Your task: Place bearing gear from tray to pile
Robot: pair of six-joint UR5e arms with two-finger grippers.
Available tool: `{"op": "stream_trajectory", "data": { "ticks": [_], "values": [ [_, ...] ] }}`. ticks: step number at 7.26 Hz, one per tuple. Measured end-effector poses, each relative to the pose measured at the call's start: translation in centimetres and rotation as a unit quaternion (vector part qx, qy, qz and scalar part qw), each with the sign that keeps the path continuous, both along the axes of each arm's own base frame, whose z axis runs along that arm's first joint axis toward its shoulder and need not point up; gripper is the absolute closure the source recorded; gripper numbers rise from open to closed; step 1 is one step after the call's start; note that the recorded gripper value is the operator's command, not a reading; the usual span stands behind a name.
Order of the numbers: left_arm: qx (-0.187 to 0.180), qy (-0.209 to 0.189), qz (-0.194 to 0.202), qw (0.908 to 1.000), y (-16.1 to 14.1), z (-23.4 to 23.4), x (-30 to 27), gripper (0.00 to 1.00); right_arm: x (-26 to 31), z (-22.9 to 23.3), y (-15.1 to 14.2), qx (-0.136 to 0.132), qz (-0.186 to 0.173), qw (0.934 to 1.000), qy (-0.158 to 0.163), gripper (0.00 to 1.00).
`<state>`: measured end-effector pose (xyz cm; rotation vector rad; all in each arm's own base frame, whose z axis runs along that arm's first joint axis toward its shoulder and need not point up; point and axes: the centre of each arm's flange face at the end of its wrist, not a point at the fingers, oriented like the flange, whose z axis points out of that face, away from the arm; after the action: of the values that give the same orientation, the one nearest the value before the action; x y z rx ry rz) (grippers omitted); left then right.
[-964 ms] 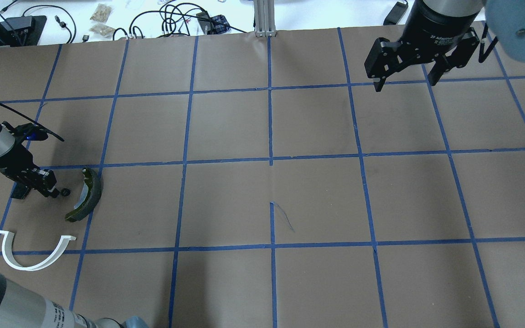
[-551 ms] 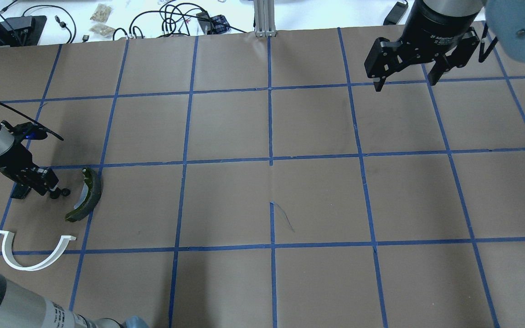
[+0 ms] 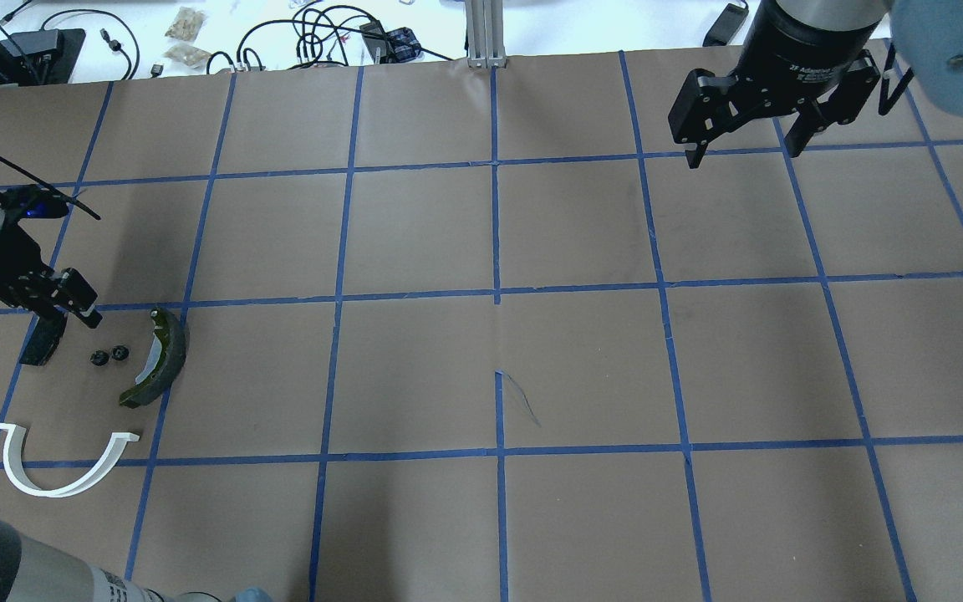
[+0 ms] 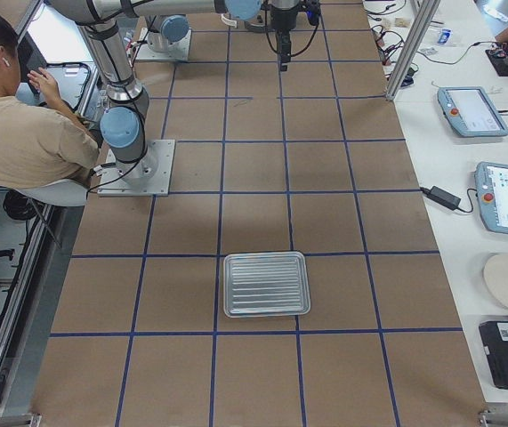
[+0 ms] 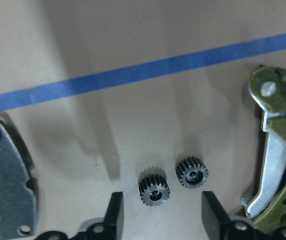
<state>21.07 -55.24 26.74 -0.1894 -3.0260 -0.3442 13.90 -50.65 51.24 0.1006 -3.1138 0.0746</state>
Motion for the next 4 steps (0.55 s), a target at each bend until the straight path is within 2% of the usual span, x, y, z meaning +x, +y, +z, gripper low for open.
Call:
{"op": "stream_trajectory", "data": {
  "ticks": [2, 4],
  "values": [
    [-0.013, -0.019, 0.013, 0.9996, -3.5, 9.0, -6.0, 0.00, 0.0, 0.0, 0.0, 0.000, 0.000, 1.0000, 0.000, 0.00],
    [-0.029, -0.037, 0.024, 0.9986, -5.2, 15.4, -12.8, 0.00, 0.0, 0.0, 0.0, 0.000, 0.000, 1.0000, 0.000, 0.00]
  ]
}}
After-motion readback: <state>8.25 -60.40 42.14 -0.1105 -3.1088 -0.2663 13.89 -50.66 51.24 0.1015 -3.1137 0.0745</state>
